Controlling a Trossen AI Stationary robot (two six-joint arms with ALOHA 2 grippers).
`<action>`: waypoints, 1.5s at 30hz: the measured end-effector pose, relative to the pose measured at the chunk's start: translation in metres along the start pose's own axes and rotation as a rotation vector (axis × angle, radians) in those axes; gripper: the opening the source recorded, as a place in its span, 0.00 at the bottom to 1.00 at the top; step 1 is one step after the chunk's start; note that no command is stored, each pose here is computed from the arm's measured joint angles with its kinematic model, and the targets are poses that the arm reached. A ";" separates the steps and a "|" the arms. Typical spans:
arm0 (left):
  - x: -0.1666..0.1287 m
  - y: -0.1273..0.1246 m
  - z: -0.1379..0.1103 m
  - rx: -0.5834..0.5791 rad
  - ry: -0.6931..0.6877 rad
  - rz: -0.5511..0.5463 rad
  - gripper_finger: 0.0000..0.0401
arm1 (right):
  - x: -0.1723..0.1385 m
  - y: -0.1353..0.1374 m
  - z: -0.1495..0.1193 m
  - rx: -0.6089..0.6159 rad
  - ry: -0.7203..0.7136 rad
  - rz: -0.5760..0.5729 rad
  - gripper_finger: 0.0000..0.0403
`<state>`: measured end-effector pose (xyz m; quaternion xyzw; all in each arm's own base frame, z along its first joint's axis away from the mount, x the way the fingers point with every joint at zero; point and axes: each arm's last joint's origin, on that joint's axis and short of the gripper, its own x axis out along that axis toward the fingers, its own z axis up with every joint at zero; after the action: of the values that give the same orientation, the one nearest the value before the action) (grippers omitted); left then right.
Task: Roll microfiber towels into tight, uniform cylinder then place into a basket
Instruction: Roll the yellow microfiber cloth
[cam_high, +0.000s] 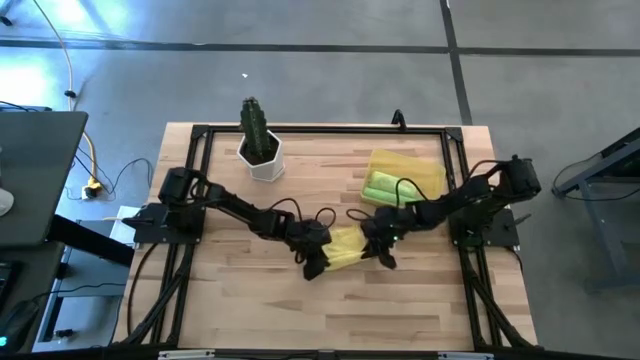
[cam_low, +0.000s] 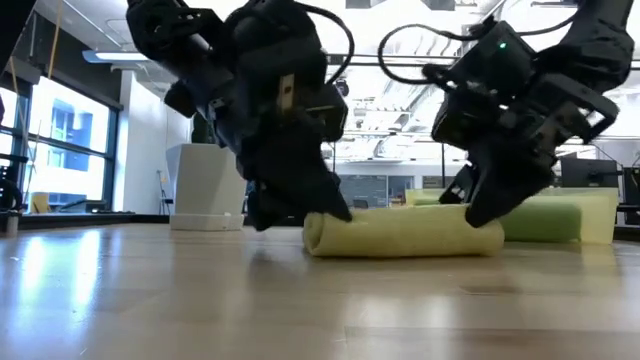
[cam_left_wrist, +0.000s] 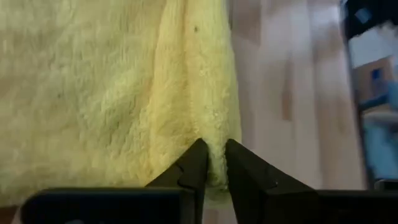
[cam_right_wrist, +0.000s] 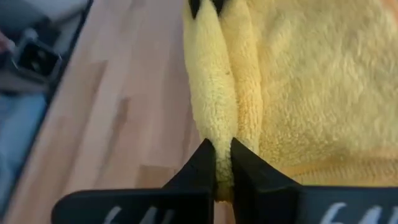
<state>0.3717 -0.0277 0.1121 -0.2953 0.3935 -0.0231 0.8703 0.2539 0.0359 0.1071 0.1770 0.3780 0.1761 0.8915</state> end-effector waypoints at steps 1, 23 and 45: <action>0.000 0.000 -0.001 0.023 0.002 0.018 0.14 | 0.000 -0.001 0.002 0.043 -0.001 0.008 0.01; -0.013 -0.062 -0.028 0.878 -0.122 0.430 0.27 | 0.009 -0.031 -0.001 0.410 0.018 -0.122 0.01; -0.013 -0.041 -0.023 0.762 -0.048 0.463 0.27 | 0.009 -0.031 -0.001 0.390 0.016 -0.121 0.01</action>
<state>0.3540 -0.0693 0.1309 0.1417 0.3926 0.0357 0.9080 0.2644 0.0129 0.0867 0.3220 0.4218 0.0470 0.8463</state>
